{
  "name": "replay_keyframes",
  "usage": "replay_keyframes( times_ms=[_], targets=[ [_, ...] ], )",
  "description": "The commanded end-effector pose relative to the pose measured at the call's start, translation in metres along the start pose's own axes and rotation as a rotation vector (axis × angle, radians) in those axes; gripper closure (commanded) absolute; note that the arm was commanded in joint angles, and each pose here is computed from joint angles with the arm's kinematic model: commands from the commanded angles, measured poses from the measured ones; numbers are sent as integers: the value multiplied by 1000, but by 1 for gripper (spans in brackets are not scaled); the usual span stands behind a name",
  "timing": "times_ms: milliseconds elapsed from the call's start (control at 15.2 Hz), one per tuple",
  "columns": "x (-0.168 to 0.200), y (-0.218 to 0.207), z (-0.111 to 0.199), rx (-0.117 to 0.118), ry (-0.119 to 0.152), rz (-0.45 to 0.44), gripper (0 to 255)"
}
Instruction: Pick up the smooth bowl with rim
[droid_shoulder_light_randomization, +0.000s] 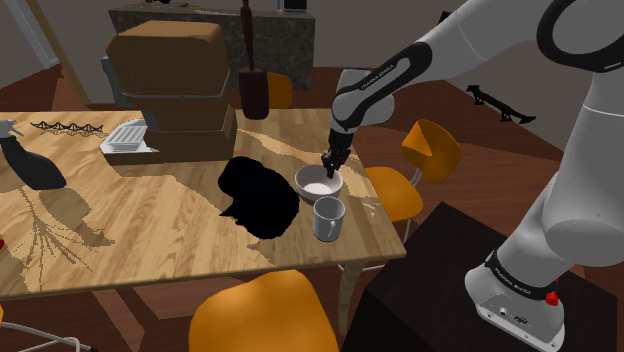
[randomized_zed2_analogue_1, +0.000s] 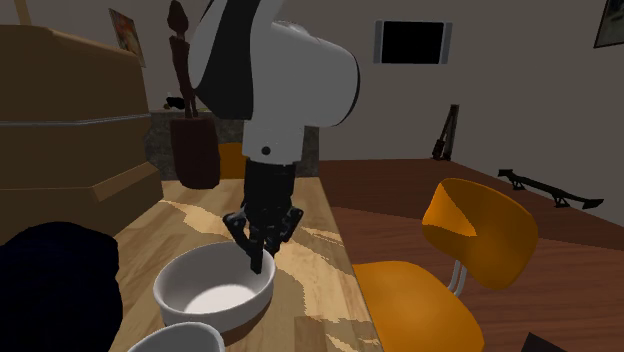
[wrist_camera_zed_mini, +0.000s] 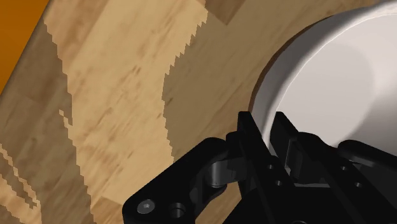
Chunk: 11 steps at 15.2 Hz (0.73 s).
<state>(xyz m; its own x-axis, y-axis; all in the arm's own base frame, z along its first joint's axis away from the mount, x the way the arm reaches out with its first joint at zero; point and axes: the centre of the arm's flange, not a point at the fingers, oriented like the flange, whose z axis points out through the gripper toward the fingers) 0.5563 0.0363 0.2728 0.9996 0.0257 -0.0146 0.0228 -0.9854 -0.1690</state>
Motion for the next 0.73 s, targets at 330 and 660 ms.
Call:
replay_keyframes(
  times_ms=[330,660],
  targets=[
    [0,-5,-32,0,0,0,255],
    [-1,-10,-58,0,0,0,255]
  ],
)
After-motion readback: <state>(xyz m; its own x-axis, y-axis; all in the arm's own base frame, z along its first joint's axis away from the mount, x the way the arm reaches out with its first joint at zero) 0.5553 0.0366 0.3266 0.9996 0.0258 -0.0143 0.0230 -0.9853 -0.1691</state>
